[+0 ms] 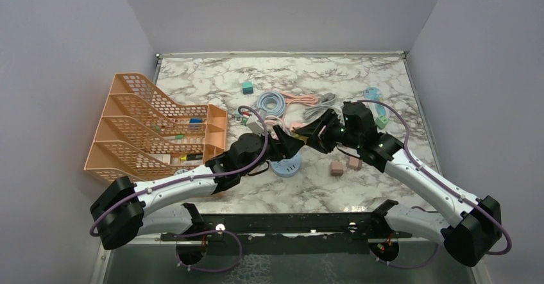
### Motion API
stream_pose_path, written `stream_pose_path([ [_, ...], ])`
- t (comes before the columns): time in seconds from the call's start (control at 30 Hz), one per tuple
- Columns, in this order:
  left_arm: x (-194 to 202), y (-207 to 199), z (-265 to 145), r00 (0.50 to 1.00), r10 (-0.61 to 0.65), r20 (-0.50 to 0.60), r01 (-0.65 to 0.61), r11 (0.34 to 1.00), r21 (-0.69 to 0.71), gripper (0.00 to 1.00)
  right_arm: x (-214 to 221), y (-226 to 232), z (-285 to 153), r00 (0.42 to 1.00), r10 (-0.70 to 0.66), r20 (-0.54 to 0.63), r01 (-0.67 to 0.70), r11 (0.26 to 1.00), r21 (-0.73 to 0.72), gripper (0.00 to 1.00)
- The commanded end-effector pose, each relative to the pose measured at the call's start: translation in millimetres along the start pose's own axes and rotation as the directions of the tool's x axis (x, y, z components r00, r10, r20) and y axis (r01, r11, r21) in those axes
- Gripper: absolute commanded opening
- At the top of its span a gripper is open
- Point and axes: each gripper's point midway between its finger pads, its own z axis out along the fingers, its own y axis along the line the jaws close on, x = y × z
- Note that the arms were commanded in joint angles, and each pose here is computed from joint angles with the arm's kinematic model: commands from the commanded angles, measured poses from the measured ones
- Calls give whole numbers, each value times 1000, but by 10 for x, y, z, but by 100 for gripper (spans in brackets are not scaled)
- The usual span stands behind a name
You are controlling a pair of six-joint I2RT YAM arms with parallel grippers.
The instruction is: Insert the plug
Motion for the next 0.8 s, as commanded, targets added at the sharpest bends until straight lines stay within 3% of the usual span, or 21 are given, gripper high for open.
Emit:
stream_pose_path([
  [0.0, -251, -198, 46, 990, -37, 136, 34, 999, 19, 67, -38, 169, -38, 998, 54, 11, -53, 996, -65, 41],
  [0.1, -313, -195, 48, 984, -40, 171, 39, 999, 7, 58, -21, 185, -33, 998, 55, -2, -55, 996, -72, 42],
  [0.27, -392, -186, 24, 976, -49, 212, 50, 999, 1, 52, 7, 159, -15, 999, 46, -17, -47, 997, -68, 43],
  [0.53, -408, -245, 54, 976, -44, 215, 40, 999, 22, 66, 31, 146, 33, 999, 25, -37, -27, 997, -68, 45],
  [0.67, -477, -292, 52, 969, -33, 246, 24, 999, 40, 68, 42, 139, 56, 999, 19, -46, -22, 998, -66, 46],
  [0.77, -511, -293, 68, 965, -39, 261, 31, 999, 34, 54, 55, 159, 60, 998, 14, -54, -18, 997, -78, 47],
])
